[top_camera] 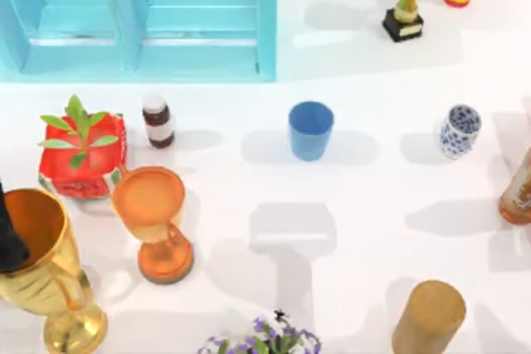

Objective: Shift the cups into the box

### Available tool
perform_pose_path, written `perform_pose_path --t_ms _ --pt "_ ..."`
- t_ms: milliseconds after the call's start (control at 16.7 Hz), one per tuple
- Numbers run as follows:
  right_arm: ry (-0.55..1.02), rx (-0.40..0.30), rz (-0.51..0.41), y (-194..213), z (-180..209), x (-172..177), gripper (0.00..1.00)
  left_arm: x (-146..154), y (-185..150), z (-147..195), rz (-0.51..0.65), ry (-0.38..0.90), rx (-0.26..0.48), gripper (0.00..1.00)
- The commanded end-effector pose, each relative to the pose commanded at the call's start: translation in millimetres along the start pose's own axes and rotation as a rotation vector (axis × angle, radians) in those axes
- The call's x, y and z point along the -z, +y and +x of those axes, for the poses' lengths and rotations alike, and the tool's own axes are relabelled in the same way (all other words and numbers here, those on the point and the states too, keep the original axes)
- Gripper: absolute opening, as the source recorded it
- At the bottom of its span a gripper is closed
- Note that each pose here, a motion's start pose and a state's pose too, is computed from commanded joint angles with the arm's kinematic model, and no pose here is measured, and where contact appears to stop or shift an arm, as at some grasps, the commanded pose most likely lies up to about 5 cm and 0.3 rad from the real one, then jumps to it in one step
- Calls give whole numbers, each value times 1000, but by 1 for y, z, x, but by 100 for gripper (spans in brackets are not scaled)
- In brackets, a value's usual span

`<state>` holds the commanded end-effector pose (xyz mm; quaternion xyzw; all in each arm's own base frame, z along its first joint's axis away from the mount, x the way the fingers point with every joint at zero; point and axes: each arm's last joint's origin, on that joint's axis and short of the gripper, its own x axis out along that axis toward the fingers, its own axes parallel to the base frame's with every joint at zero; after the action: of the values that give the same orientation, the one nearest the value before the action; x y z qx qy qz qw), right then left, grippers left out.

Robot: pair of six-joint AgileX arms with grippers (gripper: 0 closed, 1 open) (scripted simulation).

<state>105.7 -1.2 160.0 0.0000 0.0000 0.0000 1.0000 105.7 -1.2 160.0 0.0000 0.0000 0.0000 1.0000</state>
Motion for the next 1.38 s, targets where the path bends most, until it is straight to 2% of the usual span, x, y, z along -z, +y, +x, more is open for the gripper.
perform_pose_path --t_ms 180,360,540,720,900,1020,1200,1380 --pt "8 -2 1 0 0 -2 100 0 0 0 0 0 0 100" --pt "78 -12 9 1 1 -19 100 0 0 0 0 0 0 100" --pt "205 -23 23 3 8 -53 100 0 0 0 0 0 0 100" --pt "385 -30 37 7 31 -101 100 0 0 0 0 0 0 100" --pt "618 -33 45 13 80 -141 100 0 0 0 0 0 0 100" --pt "790 -31 44 20 123 -155 100 0 0 0 0 0 0 100" --pt "1049 -22 38 32 190 -152 100 0 0 0 0 0 0 100" --pt "1266 -8 29 44 246 -134 100 0 0 0 0 0 0 100"
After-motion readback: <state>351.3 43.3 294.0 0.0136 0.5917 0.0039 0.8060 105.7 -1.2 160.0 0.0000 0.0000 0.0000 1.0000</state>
